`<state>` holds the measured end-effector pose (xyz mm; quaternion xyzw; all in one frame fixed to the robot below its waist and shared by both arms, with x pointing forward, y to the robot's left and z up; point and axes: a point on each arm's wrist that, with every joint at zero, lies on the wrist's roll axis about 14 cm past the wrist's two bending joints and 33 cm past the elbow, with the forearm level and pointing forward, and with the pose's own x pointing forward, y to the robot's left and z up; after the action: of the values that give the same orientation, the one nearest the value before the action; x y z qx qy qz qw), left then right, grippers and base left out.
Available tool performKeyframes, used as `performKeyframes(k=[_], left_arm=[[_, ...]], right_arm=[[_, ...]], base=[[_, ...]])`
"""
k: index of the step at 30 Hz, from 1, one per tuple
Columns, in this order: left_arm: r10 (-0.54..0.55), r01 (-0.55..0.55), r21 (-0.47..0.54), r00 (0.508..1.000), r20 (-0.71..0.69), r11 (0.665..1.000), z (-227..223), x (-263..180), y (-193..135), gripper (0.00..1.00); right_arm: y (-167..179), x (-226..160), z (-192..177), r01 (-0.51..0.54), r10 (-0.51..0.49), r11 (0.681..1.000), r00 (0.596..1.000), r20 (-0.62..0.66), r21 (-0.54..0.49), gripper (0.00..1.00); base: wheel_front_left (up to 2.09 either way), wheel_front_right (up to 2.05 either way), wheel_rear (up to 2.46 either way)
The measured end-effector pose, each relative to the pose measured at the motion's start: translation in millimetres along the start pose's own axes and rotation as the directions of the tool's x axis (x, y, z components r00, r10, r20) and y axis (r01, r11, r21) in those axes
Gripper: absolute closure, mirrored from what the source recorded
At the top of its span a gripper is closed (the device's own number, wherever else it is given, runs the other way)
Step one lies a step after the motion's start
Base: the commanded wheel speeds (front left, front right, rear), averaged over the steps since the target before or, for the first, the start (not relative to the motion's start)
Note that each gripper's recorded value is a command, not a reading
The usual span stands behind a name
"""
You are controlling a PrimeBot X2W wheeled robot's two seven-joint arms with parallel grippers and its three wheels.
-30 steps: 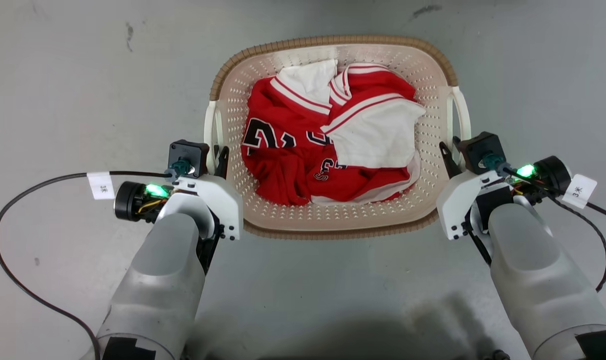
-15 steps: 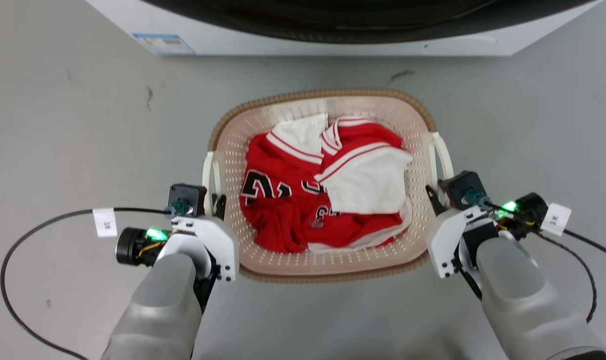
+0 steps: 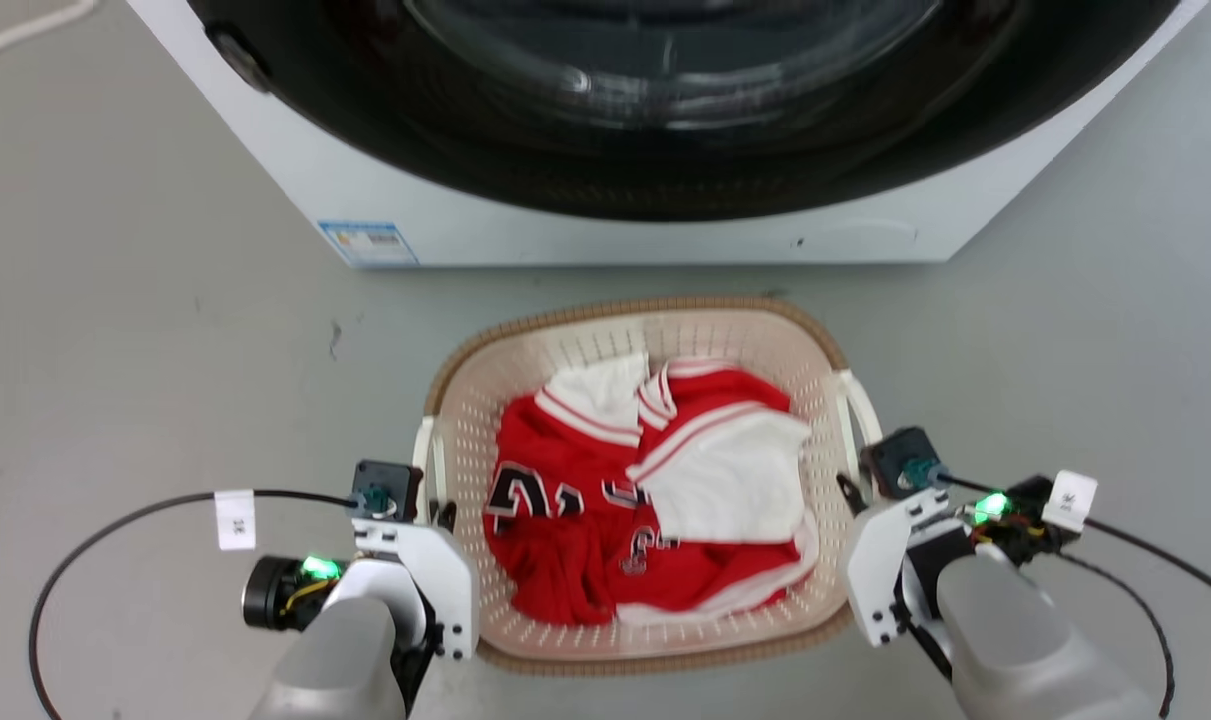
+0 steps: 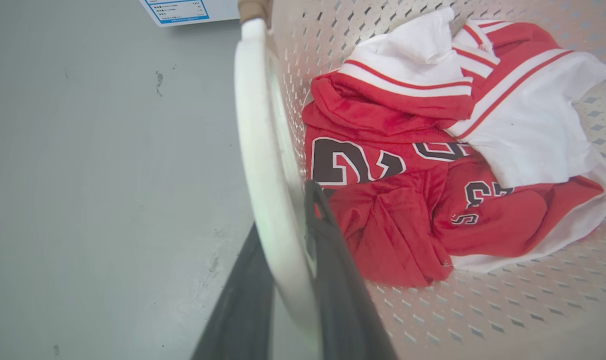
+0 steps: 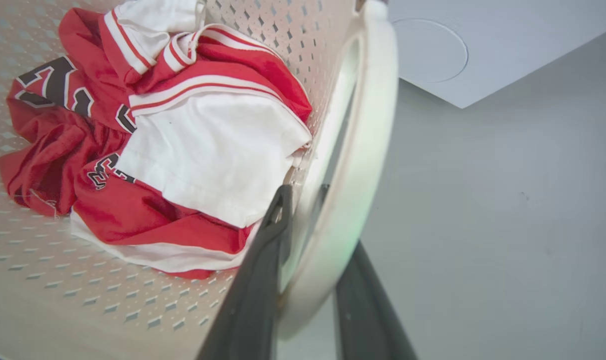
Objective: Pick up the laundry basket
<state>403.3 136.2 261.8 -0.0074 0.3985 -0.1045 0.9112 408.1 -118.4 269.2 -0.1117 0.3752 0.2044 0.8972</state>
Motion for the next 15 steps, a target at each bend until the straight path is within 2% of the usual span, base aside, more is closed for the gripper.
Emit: performKeyframes(k=[15], left_arm=[[-0.013,0.013,0.003,0.999,-0.033,1.0,-7.5,-46.2,-14.1,1.0]], right_arm=[[20.6,-47.2,-7.6,-0.007,0.006,1.0,0.998,-0.062,-0.008,1.0]], base=[[0.0,0.0,0.0]])
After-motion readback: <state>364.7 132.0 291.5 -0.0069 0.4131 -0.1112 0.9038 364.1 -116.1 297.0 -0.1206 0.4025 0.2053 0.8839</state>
